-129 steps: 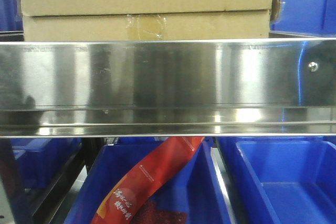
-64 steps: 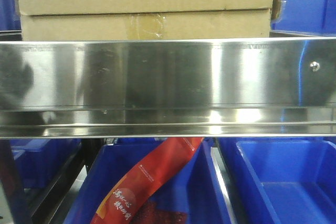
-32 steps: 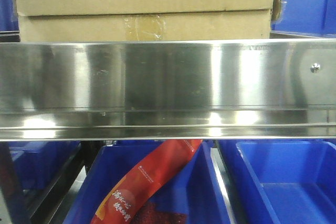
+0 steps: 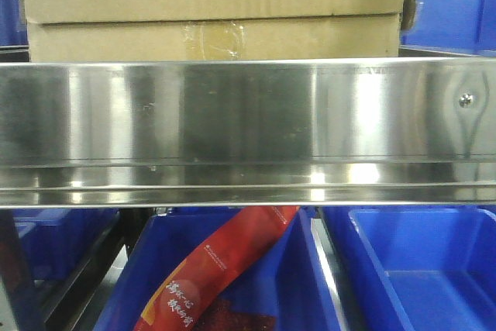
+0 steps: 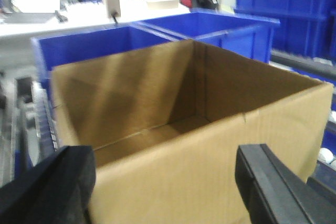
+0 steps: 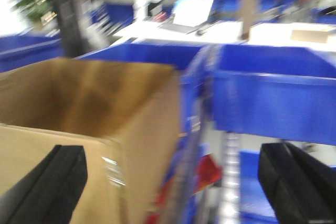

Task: Grab carton from right shelf to conveyor
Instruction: 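Pinch the carton's side walls with both grippers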

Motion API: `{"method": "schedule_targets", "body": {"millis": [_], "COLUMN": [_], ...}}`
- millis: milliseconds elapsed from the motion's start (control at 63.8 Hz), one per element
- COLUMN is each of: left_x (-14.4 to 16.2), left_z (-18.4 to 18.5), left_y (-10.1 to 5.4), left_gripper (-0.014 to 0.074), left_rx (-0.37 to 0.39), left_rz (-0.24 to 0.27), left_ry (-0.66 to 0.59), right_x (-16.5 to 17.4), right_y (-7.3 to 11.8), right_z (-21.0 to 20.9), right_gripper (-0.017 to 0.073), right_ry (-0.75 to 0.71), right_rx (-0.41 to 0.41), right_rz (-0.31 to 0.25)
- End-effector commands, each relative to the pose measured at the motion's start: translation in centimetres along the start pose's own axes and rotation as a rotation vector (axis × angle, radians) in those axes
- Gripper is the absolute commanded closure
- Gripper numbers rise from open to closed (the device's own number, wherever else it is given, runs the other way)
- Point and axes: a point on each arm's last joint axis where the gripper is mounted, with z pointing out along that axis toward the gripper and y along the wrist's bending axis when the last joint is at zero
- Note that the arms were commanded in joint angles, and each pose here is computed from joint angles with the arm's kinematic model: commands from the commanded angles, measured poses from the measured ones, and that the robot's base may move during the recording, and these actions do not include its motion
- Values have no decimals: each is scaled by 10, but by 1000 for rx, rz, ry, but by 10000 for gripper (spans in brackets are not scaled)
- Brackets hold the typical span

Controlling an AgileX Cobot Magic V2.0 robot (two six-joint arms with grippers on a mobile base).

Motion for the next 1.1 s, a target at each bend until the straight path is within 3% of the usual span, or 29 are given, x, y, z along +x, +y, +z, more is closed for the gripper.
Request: {"method": "schedule_targets", "body": {"millis": [0, 110, 266, 439, 580, 862, 1081], "left_x": [-18, -39, -59, -62, -56, -23, -10], "left_z": [21, 46, 77, 111, 138, 182, 195], "left_y": [-2, 6, 28, 58, 72, 88, 97], "left_gripper": [138, 138, 138, 138, 138, 138, 138], "left_rx": [5, -47, -164, -267, -310, -347, -364], "left_rz": [-34, -81, -118, -193, -194, -194, -204], "left_ry": [67, 164, 289, 431, 459, 570, 609], "right_x": [-19, -40, -73, -92, -93, -51, -25], "right_y": [6, 11, 14, 7, 2, -3, -1], "right_z": [21, 53, 99, 146, 185, 257, 285], "right_gripper": [0, 0, 0, 0, 0, 0, 0], "right_ry": [48, 160, 305, 420, 442, 567, 640], "right_rx": [-55, -93, -115, -34, -7, 0, -36], "right_rz": [-4, 7, 33, 46, 25, 32, 68]}}
